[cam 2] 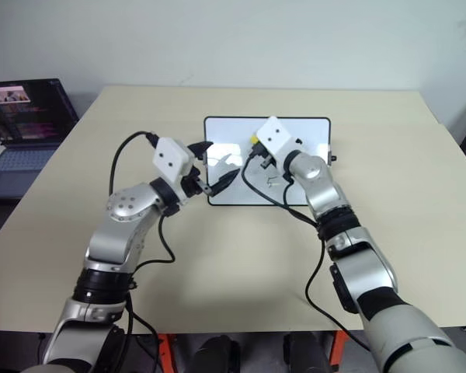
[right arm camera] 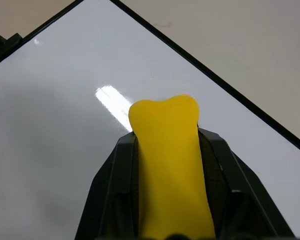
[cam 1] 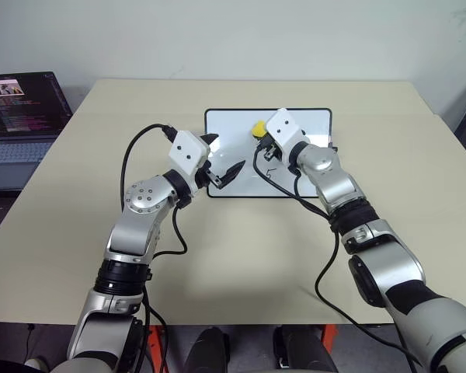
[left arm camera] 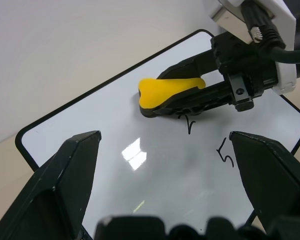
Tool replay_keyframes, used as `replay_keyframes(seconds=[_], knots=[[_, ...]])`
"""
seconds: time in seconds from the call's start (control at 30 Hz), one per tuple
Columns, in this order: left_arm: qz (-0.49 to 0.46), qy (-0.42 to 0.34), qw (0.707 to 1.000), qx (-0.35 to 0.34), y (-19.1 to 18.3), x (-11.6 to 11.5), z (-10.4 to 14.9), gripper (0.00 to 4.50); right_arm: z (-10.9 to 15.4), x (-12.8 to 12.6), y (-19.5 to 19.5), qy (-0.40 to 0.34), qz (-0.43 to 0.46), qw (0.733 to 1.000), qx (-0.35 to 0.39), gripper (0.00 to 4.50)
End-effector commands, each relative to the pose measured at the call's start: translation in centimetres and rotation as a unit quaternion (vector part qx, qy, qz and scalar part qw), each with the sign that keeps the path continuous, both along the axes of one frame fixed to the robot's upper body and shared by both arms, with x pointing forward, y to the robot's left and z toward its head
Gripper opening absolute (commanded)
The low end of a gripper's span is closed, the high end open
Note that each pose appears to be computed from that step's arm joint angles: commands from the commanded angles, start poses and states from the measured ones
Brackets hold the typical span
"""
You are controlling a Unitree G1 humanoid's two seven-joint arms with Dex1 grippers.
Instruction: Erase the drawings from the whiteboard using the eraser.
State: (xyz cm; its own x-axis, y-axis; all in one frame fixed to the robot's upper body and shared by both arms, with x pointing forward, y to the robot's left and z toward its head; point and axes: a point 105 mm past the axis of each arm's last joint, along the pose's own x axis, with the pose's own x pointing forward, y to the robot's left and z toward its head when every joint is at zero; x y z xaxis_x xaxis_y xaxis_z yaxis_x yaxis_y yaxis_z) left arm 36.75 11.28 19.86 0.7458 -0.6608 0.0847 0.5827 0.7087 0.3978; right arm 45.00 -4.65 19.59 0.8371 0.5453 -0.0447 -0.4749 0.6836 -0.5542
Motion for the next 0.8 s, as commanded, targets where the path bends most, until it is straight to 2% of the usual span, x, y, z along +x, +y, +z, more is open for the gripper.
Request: replay_keyframes(seconds=[0.03, 0.8], knots=[[-0.007, -0.029, 1.0, -0.004, -0.2, -0.2, 1.6, 4.5, -0.5, 0.3, -1.9, 0.008, -0.026, 1.0, -0.008, 1.3], [-0.01, -0.027, 1.0, -0.003, -0.3, 0.0, 1.5, 4.5, -1.9, 0.0, -7.1, 0.028, -0.083, 0.996, -0.028, 1.3]])
